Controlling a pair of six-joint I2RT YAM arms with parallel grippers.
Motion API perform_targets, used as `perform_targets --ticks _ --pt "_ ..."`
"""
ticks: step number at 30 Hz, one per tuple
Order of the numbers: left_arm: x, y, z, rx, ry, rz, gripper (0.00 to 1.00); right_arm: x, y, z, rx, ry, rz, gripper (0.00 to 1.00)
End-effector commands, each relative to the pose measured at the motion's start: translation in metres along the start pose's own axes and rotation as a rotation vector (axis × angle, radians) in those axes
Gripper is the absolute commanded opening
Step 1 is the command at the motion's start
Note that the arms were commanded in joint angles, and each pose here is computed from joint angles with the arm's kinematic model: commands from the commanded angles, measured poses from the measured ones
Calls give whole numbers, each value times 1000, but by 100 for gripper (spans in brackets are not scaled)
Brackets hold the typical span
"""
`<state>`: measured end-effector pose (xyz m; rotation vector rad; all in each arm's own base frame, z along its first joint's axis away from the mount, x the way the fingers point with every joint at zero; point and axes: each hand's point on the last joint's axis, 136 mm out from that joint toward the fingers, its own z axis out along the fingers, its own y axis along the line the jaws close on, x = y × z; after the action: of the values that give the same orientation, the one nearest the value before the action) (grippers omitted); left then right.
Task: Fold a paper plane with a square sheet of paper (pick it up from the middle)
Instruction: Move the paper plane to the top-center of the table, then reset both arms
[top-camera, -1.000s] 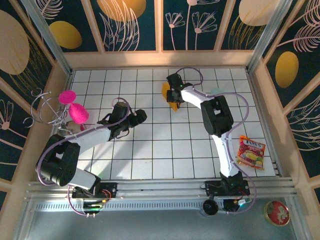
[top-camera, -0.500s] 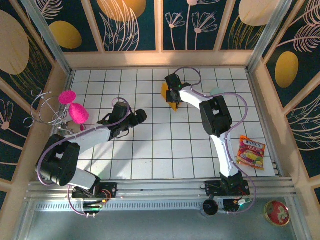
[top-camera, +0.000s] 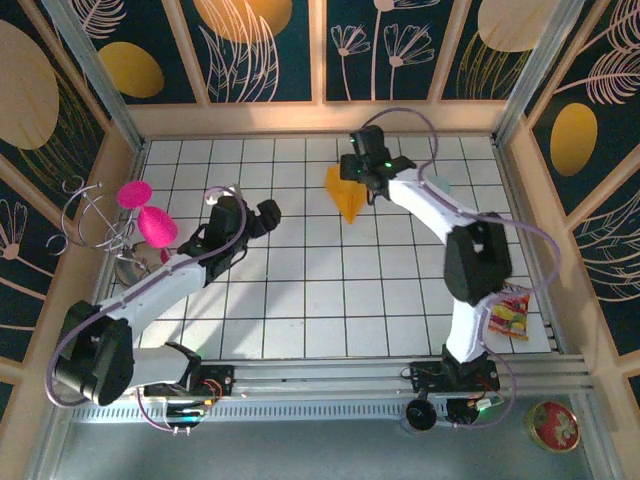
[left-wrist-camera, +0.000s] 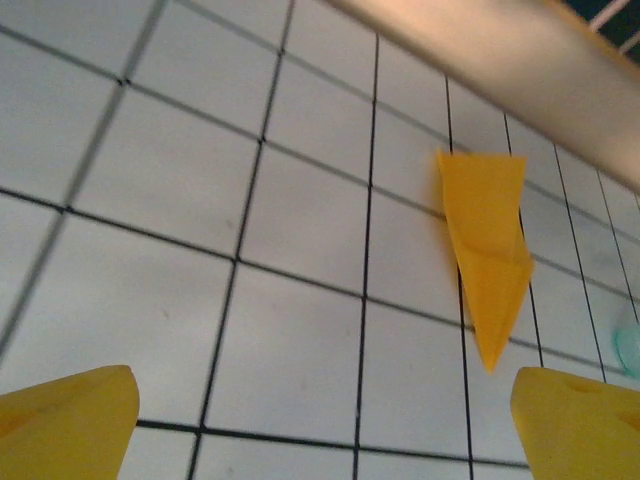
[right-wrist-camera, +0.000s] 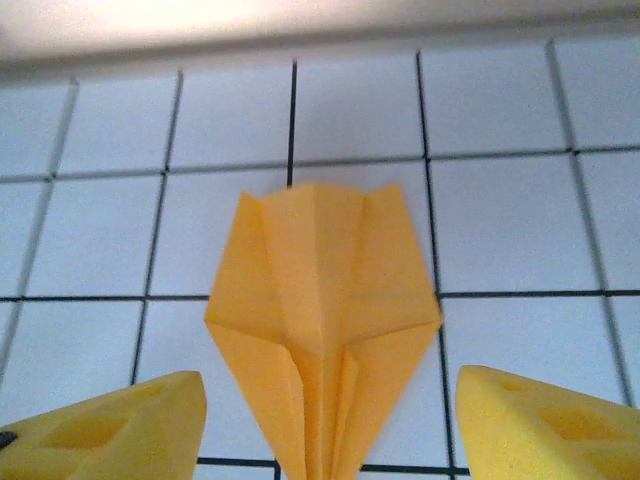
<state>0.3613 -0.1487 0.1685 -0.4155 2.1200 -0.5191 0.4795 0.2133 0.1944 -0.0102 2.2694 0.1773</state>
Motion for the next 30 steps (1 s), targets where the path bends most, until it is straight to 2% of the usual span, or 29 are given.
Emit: perform_targets --ticks 1,5,7,10,13,19,23,30 --pt "-39 21 -18 -123 -196 68 96 -22 -33 -35 56 -153 84 70" --pt "-66 46 -44 -252 -371 123 96 -27 -86 -83 168 -307 157 74" --pt "-75 59 -56 -314 -443 150 97 -21 -115 -103 249 -375 192 86" --pt "-81 75 -71 -364 -559 207 99 -7 -156 -126 364 -451 227 95" --pt "-81 89 -80 -399 -627 242 99 15 -195 -132 469 -473 270 99" --pt "-77 123 -82 -498 -662 316 99 56 -242 -126 539 -499 299 99" --pt "-74 139 -77 -467 -662 314 99 70 -258 -126 556 -533 276 98" --pt "-69 155 -55 -389 -619 341 99 94 -270 -106 486 -538 223 98"
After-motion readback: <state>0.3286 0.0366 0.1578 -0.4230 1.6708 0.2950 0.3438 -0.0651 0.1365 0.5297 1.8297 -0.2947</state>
